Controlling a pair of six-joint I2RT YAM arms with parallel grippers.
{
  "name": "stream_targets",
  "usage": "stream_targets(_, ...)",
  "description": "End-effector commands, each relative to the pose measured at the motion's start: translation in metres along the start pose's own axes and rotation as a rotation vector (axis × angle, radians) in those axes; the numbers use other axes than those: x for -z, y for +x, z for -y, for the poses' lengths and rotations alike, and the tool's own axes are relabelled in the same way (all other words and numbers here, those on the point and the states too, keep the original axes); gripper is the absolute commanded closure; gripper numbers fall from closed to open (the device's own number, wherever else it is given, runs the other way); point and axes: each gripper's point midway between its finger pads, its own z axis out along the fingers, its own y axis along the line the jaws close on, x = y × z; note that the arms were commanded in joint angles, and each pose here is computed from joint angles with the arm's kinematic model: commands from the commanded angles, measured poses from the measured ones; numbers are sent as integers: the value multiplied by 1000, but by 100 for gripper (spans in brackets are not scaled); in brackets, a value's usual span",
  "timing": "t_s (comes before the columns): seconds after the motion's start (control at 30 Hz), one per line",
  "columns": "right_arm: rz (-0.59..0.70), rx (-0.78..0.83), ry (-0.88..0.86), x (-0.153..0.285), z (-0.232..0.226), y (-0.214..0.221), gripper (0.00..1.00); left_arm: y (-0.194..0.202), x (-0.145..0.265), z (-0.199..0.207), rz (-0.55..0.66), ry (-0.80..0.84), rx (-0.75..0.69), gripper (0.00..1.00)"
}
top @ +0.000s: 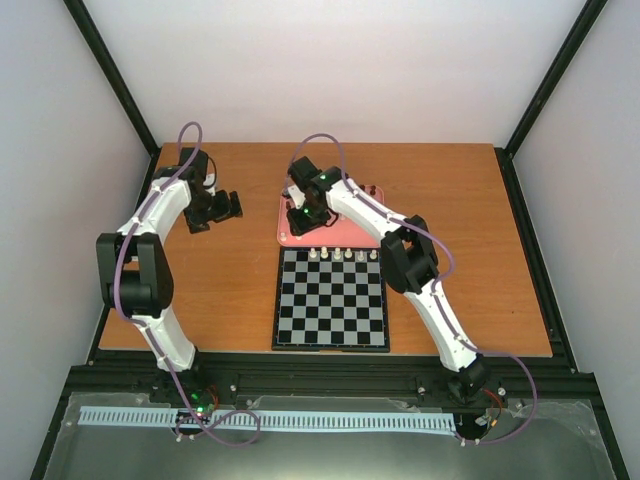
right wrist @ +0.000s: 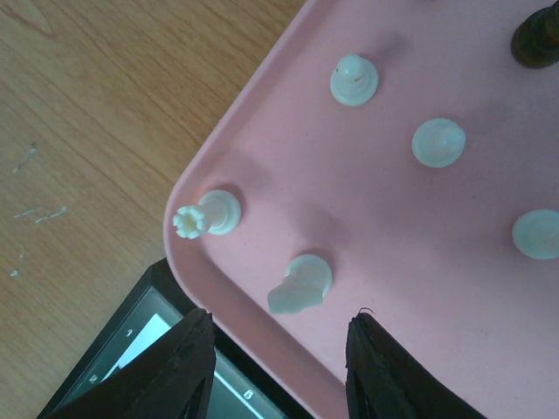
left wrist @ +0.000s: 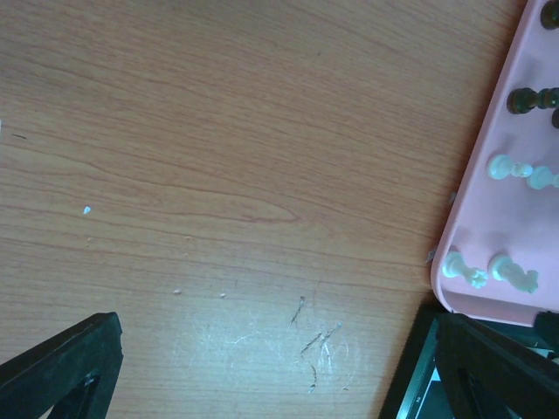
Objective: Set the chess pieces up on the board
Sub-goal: Pick up the chess piece from the storage box.
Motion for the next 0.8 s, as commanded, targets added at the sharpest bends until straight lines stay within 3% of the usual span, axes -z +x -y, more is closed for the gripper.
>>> stream_targets(0.0,-10,0,15,-12,5,-1,58,-4,13,8,38,36,4,0)
stream_targets(0.77,-9,-17,25,-34,14,-6,55,-1,12,12,34,61,7,0)
